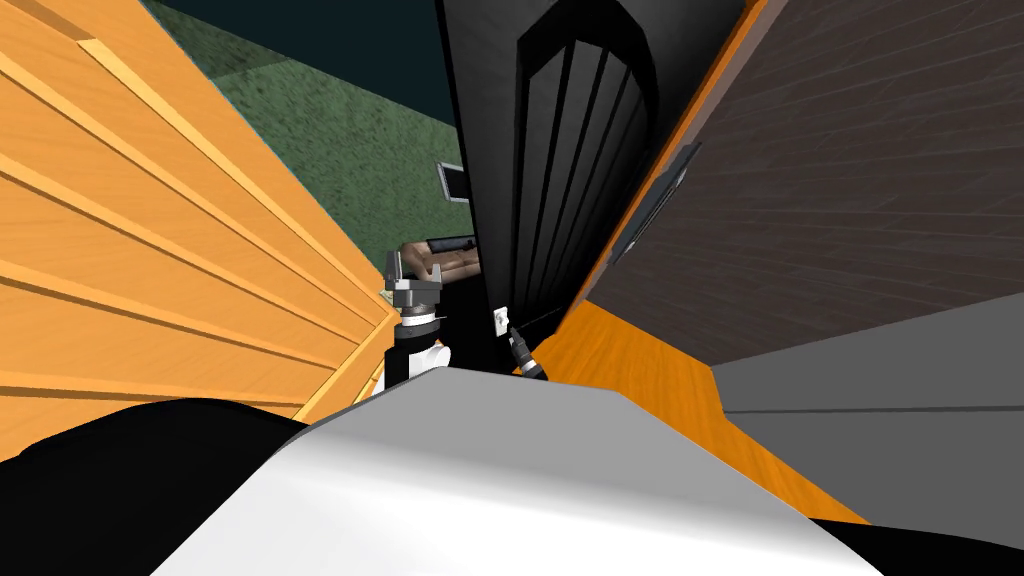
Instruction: Push the door open
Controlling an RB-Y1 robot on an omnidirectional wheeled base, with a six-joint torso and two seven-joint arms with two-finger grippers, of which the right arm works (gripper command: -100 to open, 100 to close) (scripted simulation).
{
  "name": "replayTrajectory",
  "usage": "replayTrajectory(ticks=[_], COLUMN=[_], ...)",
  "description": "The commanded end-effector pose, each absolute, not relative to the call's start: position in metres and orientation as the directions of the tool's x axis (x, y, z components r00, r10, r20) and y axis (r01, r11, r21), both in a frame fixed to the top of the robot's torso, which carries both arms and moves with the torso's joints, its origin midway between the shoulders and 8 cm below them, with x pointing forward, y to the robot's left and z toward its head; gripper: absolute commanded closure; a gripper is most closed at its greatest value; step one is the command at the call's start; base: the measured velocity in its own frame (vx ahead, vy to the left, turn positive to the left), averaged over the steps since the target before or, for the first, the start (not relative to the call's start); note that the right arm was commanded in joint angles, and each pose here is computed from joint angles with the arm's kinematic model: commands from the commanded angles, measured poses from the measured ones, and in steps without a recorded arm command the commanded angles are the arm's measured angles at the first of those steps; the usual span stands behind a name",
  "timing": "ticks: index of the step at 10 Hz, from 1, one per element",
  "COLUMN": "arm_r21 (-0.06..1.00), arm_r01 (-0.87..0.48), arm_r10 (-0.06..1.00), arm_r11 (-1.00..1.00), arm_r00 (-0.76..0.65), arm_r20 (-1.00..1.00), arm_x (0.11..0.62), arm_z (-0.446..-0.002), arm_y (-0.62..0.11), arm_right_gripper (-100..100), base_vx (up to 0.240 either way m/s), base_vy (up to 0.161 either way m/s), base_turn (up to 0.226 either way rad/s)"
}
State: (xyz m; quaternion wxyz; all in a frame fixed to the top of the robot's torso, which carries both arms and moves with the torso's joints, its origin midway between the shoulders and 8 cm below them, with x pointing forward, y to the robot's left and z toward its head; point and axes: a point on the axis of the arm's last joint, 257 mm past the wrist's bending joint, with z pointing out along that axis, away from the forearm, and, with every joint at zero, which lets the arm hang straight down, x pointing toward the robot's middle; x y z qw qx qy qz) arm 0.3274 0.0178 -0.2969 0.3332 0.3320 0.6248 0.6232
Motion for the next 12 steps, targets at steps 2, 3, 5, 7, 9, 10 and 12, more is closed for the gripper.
replayTrajectory(ticks=[2, 3, 5, 7, 9, 10, 12], arm_r21=[1.000, 1.000, 1.000, 1.000, 1.000, 1.000, 1.000], arm_r01=[-0.001, -0.001, -0.001, -0.001, -0.001, -0.001, 0.005], arm_r10=[0.835, 0.836, 0.837, 0.837, 0.837, 0.837, 0.839], arm_r11=[0.003, 0.002, 0.001, 0.001, 0.001, 0.001, 0.012], arm_r00=[-0.551, -0.548, -0.547, -0.547, -0.547, -0.547, -0.543], arm_r20=[-0.003, -0.002, -0.002, -0.002, -0.002, -0.002, -0.008], arm_x=[0.3349, 0.3375, 0.3386, 0.3386, 0.3386, 0.3386, 0.3388], arm_z=[-0.2968, -0.2966, -0.2960, -0.2960, -0.2960, -0.2960, -0.3006], arm_y=[0.0188, 0.0195, 0.0197, 0.0197, 0.0197, 0.0197, 0.0168], arm_right_gripper=[-100, -100, -100, 100, 100, 100, 100], base_vx=[0.172, 0.170, 0.106, -0.008, -0.012, -0.008, 0.029], base_vy=[0.119, 0.122, 0.076, -0.007, -0.011, -0.005, 0.030], base_turn=[0.033, 0.023, 0.014, 0.006, -0.001, -0.004, -0.031])
